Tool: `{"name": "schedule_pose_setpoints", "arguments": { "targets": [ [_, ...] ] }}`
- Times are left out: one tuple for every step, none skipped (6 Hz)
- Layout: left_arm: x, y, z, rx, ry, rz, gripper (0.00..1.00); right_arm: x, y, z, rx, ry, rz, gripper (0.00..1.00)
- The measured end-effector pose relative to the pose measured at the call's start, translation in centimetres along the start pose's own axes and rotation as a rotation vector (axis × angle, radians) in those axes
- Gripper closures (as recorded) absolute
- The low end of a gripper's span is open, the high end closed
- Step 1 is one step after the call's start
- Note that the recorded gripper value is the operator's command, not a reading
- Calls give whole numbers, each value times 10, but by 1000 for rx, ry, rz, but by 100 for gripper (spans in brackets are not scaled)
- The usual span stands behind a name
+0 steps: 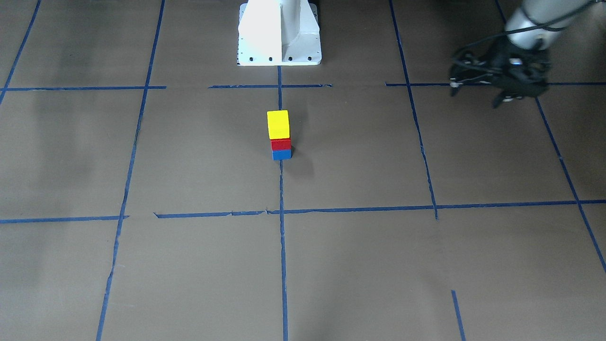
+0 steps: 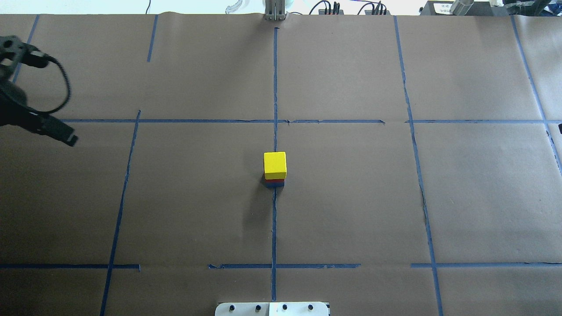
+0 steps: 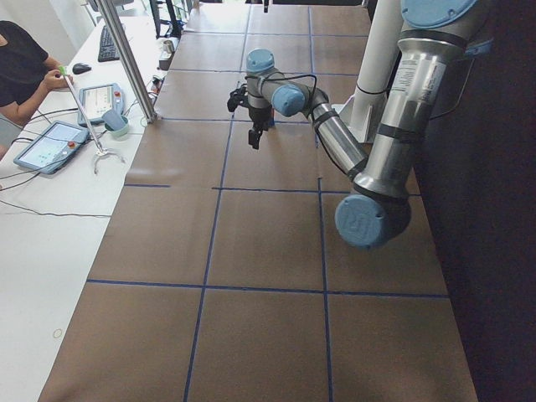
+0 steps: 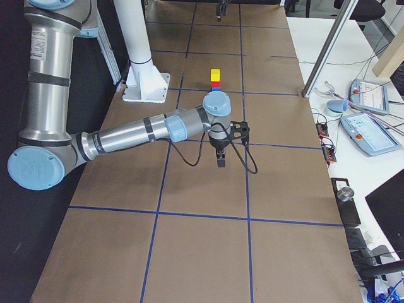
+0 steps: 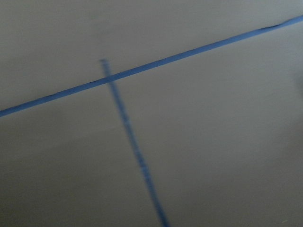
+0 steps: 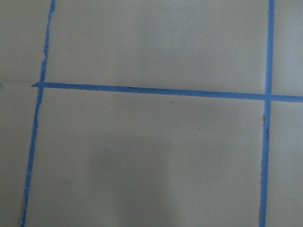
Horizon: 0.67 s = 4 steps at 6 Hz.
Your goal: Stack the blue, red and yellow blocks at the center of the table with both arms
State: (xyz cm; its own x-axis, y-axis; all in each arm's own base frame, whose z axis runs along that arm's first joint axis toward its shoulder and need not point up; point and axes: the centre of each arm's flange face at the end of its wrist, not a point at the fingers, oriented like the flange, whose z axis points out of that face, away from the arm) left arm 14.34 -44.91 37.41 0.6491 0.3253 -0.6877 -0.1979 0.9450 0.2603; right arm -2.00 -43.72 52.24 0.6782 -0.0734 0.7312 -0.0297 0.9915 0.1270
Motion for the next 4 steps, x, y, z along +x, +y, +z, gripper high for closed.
{"name": "schedule_pose_setpoints", "arguments": {
  "targets": [
    [-76,30,1,-35,-16,-35,0,30,7,8,-20,3,-3,0],
    [-129,51,13,-74,13,-111,0,48,10,9,-24,2,11,0],
    [-169,63,21,-91,53,-128,0,60,13,5,-17,-4,29,0],
    [-196,71,21,-85,64,-94,0,67,20,2,-14,-12,43,0]
  ]
}}
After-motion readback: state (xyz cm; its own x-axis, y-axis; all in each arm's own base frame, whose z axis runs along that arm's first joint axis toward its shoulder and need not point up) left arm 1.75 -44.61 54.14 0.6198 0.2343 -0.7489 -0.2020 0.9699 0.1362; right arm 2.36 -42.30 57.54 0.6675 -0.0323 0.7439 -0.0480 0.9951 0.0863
